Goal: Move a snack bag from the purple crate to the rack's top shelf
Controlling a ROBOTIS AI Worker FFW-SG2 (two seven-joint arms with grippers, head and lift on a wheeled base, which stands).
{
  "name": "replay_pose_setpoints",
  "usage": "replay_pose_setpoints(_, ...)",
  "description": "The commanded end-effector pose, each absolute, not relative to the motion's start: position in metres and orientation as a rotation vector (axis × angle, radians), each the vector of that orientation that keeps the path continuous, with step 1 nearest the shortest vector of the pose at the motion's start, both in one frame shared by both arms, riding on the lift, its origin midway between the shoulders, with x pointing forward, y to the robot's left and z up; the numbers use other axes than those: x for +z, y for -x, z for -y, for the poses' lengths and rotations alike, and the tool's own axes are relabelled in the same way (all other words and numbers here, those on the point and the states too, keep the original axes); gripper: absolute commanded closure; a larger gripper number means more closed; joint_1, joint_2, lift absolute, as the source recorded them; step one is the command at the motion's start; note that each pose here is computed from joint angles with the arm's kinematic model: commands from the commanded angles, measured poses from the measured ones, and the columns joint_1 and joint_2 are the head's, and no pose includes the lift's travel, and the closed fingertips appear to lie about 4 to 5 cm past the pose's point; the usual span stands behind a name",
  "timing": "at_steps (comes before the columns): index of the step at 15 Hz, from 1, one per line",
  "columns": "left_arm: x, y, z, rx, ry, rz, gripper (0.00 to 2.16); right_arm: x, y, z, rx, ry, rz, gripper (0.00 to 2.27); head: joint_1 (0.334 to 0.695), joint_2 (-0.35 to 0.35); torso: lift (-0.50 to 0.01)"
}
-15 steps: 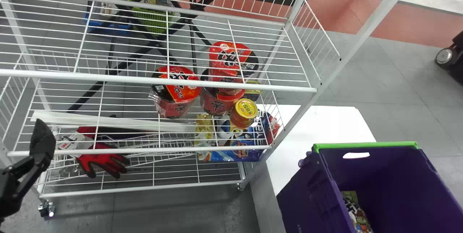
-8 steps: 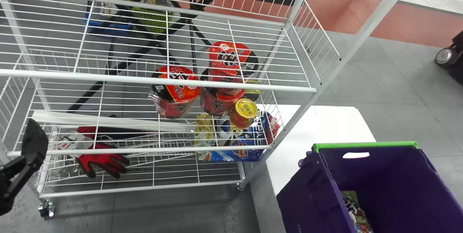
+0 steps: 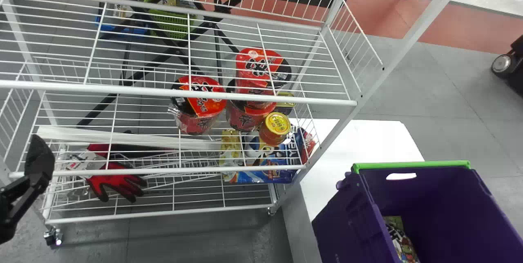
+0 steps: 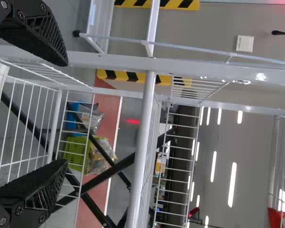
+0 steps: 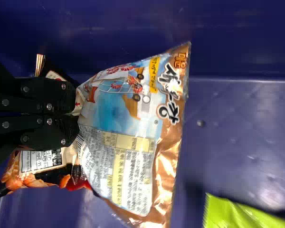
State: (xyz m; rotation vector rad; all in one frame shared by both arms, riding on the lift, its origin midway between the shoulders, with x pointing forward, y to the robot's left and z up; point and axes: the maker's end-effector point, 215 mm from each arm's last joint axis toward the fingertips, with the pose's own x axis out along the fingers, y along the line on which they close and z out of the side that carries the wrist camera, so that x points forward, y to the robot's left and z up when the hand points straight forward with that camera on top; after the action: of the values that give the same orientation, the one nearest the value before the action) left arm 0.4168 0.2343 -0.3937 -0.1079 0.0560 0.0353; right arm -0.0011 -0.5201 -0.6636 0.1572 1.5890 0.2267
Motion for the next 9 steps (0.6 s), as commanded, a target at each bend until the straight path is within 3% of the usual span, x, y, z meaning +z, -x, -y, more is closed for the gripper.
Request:
replay_pose_setpoints(1, -0.3928, -0.4171, -0.2318, 0.031, 0.109, -0.054, 0.09, -0.6596, -0.0032, 0.5222, 0.245, -0.127, -1.574, 1.66, 0.695, -0.350, -0.431)
replay_pose_setpoints(9, -0.3911, -0.4167, -0.2300, 0.032, 0.108, -0.055, 0.09, -0.6567, -0.0084, 0.5262, 0.250, -0.107, -1.564, 1.68, 0.695, -0.350, -0.399)
